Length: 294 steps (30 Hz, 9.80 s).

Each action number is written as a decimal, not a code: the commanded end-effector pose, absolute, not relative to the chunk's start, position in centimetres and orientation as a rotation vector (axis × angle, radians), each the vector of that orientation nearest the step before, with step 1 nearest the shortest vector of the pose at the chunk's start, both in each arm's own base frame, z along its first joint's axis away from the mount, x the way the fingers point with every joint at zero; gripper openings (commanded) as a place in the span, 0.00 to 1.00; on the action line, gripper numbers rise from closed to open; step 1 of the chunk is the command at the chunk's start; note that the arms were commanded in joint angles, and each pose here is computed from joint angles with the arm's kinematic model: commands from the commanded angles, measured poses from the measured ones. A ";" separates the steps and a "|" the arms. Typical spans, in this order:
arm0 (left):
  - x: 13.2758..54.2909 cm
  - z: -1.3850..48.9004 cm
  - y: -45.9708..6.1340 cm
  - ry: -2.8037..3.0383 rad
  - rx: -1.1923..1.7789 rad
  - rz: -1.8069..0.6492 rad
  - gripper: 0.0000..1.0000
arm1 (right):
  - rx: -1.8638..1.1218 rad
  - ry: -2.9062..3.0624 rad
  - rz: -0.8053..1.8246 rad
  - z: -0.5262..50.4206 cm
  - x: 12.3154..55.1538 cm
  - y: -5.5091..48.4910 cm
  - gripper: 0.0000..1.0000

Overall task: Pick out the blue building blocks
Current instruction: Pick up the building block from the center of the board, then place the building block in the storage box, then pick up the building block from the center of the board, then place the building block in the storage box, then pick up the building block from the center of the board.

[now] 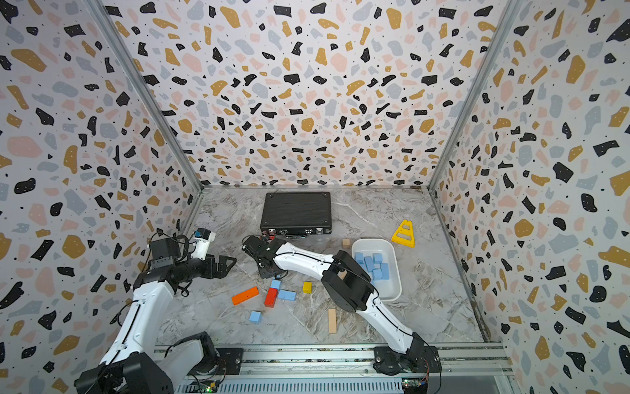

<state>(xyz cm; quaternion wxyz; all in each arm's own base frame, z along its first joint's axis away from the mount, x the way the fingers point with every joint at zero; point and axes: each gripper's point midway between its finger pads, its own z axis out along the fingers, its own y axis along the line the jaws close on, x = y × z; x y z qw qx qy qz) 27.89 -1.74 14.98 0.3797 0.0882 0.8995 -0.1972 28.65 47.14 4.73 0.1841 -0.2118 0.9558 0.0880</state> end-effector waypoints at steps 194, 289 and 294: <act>30.1 16.2 -11.2 2.211 0.386 -0.948 1.00 | -0.973 2.371 0.452 15.5 28.1 31.2 0.16; 32.1 14.9 -7.2 2.265 0.285 -0.673 1.00 | -0.882 2.429 0.590 13.7 26.6 30.1 0.38; 32.5 15.1 -4.0 2.259 0.174 -0.599 1.00 | -1.246 2.198 0.650 11.9 23.7 35.4 0.36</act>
